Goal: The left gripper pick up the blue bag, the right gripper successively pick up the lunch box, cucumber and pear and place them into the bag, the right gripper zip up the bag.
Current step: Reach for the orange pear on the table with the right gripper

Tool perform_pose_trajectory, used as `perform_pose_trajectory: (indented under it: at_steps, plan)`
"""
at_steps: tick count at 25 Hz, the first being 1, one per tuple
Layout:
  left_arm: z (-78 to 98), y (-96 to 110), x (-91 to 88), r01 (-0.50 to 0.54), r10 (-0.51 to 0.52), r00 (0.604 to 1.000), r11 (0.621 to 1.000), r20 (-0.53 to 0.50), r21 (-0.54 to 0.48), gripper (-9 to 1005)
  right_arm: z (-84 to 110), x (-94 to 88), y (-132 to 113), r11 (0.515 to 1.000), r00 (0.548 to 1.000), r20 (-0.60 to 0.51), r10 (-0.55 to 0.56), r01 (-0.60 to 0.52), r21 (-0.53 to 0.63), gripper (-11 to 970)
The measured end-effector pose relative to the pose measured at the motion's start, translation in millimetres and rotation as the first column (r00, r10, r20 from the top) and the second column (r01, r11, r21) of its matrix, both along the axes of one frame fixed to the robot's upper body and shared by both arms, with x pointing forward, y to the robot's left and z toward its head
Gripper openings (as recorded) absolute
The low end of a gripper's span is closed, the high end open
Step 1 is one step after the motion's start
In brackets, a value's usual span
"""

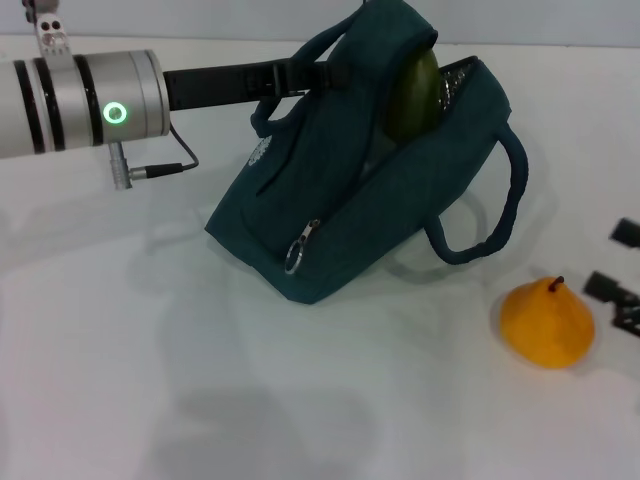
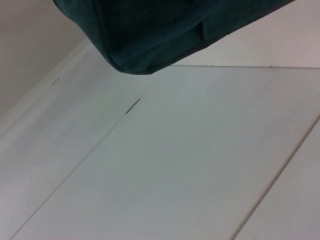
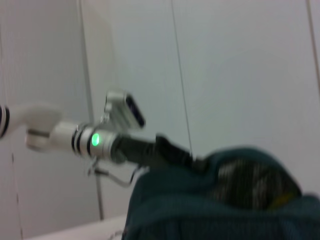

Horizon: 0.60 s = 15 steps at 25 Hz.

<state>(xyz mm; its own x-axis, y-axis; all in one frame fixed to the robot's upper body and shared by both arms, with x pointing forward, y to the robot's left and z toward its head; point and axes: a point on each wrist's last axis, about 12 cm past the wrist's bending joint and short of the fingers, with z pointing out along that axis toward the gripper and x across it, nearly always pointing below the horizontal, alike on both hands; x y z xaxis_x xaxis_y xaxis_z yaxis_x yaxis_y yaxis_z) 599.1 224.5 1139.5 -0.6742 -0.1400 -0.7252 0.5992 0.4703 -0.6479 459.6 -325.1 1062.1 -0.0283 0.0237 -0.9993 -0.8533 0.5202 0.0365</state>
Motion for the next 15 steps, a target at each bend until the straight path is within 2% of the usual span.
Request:
perform_pose_trajectory:
  at_steps: [4, 10, 15]
  plan:
    - [-1.3, 0.4, -0.8, -0.004, 0.004, 1.000, 1.000, -0.002, -0.007, 64, -10.4, 10.0, 12.2, 0.998, 0.999, -0.049, 0.011, -0.014, -0.059, 656]
    - [-1.8, 0.9, -0.9, -0.007, 0.007, 1.000, 1.000, 0.005, -0.014, 65, -14.2, 16.7, 19.1, 0.995, 0.998, -0.064, 0.019, -0.025, -0.092, 654]
    - [-1.7, 1.2, -0.9, -0.007, 0.008, 1.000, 1.000, 0.007, -0.015, 65, -16.1, 23.2, 26.1, 0.994, 0.997, -0.077, 0.029, -0.036, -0.101, 538]
